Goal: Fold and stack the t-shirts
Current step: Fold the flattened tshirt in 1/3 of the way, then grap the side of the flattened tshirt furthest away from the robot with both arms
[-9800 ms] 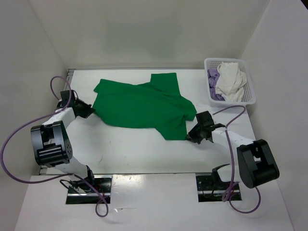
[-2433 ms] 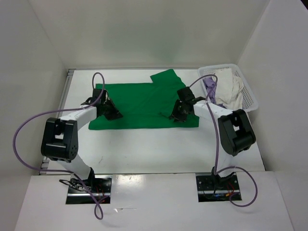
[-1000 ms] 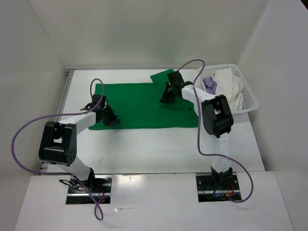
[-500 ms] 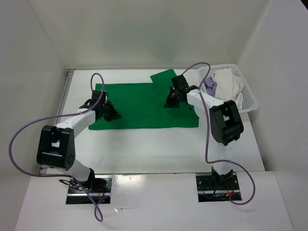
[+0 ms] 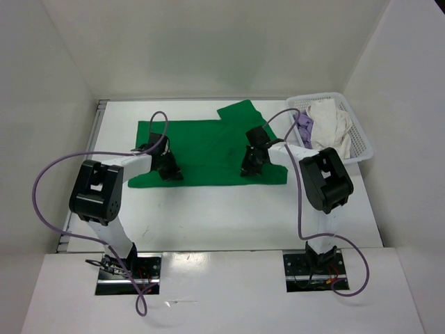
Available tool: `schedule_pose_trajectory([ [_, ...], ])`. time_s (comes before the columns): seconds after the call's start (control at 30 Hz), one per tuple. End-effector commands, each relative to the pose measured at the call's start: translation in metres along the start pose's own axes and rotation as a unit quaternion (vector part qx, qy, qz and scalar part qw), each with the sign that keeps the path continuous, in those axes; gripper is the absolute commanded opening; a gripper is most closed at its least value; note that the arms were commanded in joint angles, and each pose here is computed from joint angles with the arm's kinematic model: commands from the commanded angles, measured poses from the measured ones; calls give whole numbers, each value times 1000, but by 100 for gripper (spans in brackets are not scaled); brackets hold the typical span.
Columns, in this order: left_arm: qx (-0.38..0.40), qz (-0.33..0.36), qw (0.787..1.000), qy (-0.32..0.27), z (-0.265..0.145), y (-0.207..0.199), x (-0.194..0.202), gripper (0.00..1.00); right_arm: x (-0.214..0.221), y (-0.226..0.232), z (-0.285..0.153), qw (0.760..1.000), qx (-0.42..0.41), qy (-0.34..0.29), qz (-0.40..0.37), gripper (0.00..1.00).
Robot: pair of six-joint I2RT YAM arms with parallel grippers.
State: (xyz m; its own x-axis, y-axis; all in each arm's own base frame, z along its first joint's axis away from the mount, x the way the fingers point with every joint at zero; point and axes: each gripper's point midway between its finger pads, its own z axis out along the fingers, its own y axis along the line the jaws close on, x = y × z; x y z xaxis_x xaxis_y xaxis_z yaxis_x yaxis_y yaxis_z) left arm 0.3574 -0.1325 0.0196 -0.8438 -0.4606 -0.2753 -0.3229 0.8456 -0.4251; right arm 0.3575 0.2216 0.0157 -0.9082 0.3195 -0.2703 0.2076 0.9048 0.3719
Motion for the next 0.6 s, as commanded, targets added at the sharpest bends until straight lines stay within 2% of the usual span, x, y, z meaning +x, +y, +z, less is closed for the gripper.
schedule_pose_trajectory([
  [0.0,-24,-40,997,56,4,38,29,4,19,-17,3,1000,24,5,5,0],
  [0.07,-23,-63,993,95,2,51,57,5,38,-30,4,999,38,22,8,0],
  [0.23,-34,-85,987,136,-18,67,94,5,77,-42,-4,998,44,53,9,0],
  [0.3,-38,-81,988,123,-32,71,99,7,98,-53,-6,996,53,73,18,0],
  [0.33,-56,-92,985,138,-37,83,116,7,106,-51,-10,996,48,80,12,0],
  [0.47,-19,-121,981,148,-58,68,138,7,127,-54,-23,994,45,97,14,0],
  [0.53,-9,-121,983,136,-63,65,135,10,119,-44,-35,996,30,85,12,0],
  [0.57,-1,-116,986,116,-65,62,122,12,115,-39,-40,996,27,83,12,0],
])
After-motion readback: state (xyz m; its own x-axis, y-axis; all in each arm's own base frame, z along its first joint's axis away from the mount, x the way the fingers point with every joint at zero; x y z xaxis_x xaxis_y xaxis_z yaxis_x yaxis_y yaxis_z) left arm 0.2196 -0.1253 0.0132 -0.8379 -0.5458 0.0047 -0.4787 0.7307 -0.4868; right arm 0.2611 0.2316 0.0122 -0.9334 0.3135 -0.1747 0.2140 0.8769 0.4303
